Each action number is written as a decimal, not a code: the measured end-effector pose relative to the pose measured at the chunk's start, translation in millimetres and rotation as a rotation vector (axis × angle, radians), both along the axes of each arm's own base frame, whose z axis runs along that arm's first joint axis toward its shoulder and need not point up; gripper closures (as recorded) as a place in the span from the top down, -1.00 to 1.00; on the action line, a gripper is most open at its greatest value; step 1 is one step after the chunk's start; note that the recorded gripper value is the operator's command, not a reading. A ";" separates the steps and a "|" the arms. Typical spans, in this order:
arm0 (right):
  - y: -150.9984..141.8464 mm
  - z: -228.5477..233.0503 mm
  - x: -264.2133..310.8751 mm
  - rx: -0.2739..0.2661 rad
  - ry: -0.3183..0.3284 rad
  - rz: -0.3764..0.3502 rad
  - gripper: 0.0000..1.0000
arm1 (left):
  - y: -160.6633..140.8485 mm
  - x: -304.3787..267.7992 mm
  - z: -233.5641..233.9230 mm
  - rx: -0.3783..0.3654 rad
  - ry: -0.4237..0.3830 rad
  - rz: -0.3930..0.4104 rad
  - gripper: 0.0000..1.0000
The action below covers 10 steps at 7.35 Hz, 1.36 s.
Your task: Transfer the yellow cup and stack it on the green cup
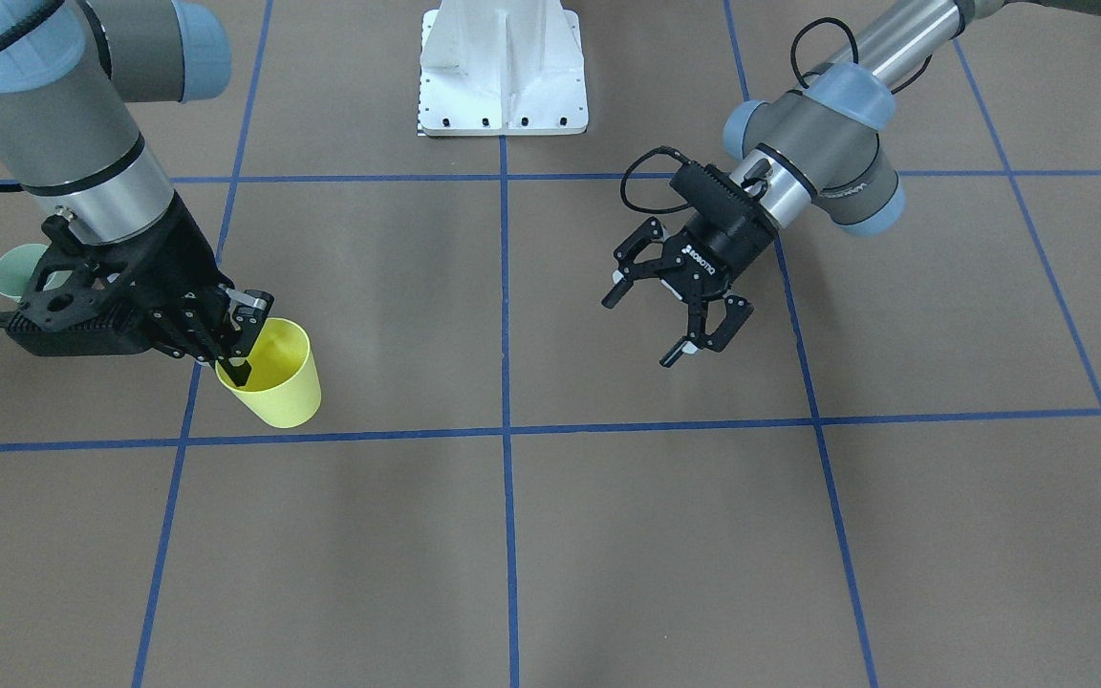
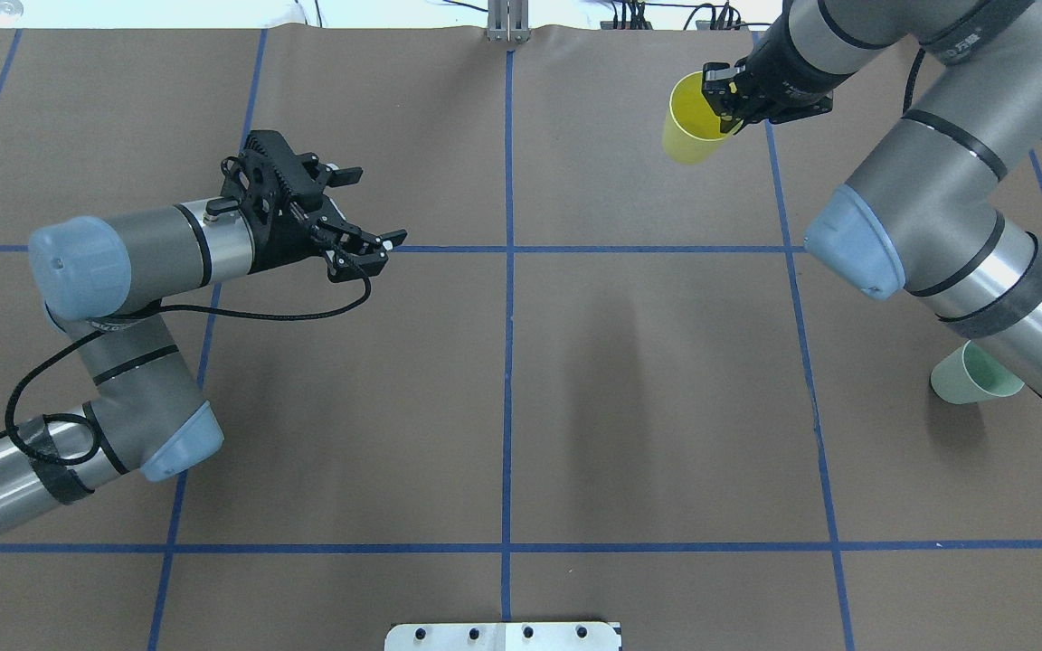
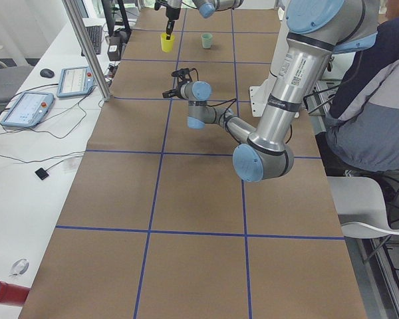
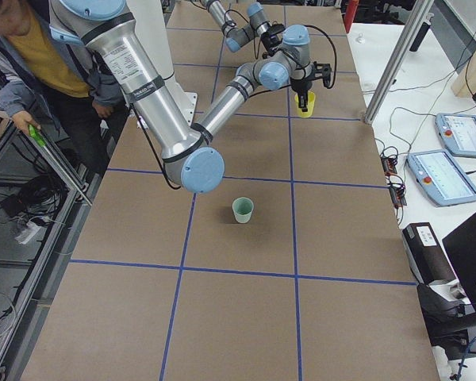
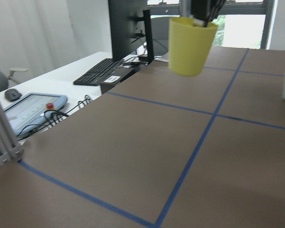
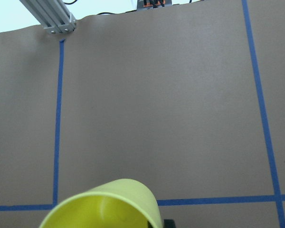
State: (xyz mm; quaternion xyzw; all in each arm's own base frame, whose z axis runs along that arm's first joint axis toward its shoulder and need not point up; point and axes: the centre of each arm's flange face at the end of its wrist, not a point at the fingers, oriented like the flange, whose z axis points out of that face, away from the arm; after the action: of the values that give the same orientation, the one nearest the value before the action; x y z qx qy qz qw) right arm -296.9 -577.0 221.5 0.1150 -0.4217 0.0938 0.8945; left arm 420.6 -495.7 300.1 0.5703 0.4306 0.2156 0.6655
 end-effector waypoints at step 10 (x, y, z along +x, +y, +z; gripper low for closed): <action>10.5 103.9 103.4 0.073 0.033 -0.208 -1.00 | -71.7 -330.0 108.5 -1.032 -0.609 -0.029 1.00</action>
State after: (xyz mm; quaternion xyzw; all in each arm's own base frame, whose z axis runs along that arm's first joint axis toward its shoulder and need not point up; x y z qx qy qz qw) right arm -193.4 -566.5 325.4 0.1048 -0.4198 -0.0170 0.9014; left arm 90.7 -567.5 408.6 0.0919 0.2618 0.1230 0.9528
